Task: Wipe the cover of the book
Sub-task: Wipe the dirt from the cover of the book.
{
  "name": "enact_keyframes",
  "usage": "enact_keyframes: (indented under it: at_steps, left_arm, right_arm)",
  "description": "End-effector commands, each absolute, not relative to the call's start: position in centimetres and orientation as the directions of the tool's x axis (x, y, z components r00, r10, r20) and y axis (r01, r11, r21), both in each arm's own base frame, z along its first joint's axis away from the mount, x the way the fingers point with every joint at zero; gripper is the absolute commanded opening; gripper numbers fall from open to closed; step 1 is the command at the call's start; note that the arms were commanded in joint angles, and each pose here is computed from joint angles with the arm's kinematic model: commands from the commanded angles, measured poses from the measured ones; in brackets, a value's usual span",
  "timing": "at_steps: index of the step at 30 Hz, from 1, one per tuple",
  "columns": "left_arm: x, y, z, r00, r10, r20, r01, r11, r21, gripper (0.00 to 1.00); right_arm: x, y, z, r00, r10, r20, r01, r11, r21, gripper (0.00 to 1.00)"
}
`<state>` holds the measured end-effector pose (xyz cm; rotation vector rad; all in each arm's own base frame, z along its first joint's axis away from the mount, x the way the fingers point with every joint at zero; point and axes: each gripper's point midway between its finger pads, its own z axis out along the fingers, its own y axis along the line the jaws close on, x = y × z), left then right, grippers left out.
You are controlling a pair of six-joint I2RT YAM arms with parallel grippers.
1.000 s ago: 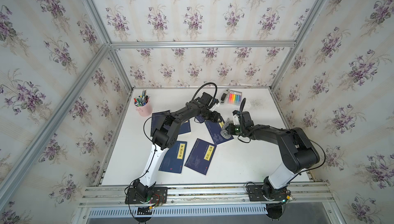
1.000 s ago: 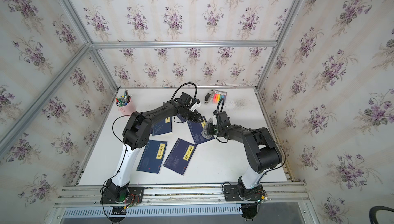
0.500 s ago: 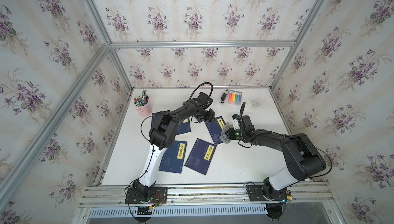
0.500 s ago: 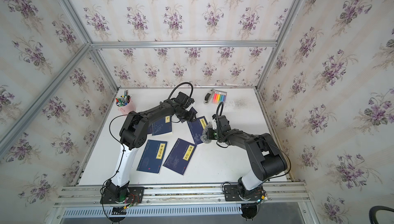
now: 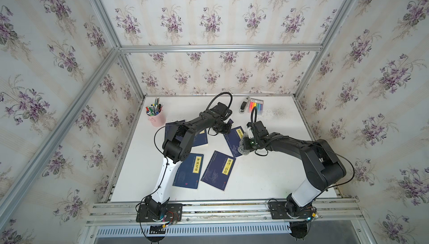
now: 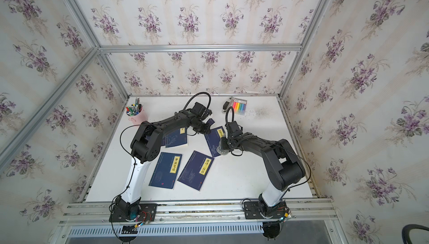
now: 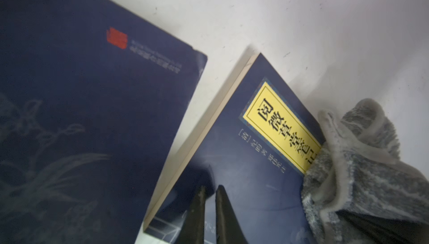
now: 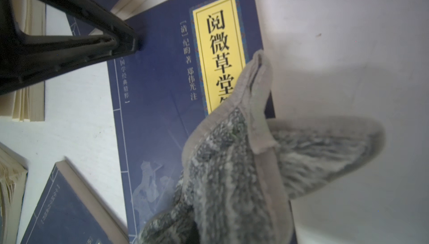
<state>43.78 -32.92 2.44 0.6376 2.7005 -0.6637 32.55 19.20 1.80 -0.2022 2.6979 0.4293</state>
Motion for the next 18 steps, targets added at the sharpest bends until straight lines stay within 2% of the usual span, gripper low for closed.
enact_keyframes:
  at_steps: [1,8,12,18]
  left_arm:
    - [43.0,-33.0,1.2,-0.867,0.372,-0.33,0.483,0.789,-0.38,0.09]
    - [42.9,-32.8,0.0,-0.874,0.382,-0.301,0.477,0.794,-0.376,0.04]
    - [42.9,-32.8,-0.6,-0.879,0.386,-0.28,0.47,0.799,-0.375,0.0]
    - [42.8,-32.6,-1.0,-0.885,0.382,-0.268,0.461,0.803,-0.378,0.0]
  right_arm:
    - [29.6,17.7,-1.1,-0.948,-0.135,-0.287,-0.191,0.965,0.178,0.0]
    - [29.3,17.9,-1.0,-0.945,-0.151,-0.29,-0.204,0.965,0.162,0.0]
    - [31.7,18.8,-1.6,-0.942,-0.156,-0.298,-0.205,0.969,0.141,0.0]
    - [35.8,20.5,-2.6,-0.942,-0.151,-0.3,-0.199,0.971,0.136,0.0]
